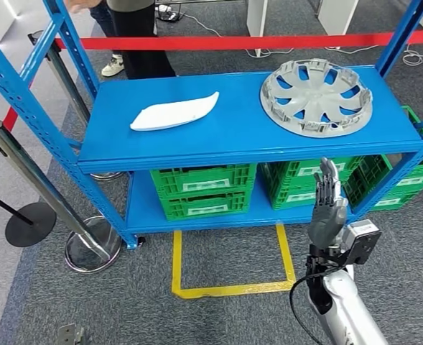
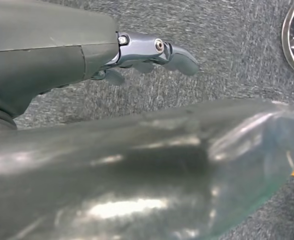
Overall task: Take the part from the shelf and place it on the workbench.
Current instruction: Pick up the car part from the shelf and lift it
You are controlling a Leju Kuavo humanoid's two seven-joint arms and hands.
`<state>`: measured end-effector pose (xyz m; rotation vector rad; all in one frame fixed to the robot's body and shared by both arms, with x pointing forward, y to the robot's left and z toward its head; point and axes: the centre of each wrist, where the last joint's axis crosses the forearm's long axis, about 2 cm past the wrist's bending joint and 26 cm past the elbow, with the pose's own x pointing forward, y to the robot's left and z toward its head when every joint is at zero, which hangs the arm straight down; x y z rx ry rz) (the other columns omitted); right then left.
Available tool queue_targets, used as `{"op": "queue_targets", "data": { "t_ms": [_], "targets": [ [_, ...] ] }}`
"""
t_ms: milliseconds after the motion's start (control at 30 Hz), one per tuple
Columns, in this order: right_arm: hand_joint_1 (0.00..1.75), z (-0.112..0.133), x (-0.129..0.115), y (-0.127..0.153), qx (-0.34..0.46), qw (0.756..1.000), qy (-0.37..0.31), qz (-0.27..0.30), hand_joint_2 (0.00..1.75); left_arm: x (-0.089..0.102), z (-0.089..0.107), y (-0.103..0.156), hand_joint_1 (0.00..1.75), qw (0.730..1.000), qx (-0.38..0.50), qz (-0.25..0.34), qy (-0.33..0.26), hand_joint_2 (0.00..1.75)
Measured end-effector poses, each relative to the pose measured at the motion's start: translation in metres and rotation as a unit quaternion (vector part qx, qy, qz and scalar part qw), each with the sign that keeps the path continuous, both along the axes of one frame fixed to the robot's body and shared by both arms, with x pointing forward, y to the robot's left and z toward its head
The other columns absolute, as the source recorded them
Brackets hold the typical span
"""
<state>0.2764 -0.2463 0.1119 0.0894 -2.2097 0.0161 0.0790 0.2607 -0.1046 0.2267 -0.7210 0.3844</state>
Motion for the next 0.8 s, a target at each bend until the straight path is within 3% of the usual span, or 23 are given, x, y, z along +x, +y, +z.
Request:
{"op": "queue_targets", "data": {
  "t_ms": [800],
  "targets": [
    [0.00,-0.0019,0.0029,0.0002,0.010,1.000,0.007,0.006,0.00,0.0016,0.0003,0.0001,0.00,1.000,-0.001,0.003,0.000,0.00]
  ]
}}
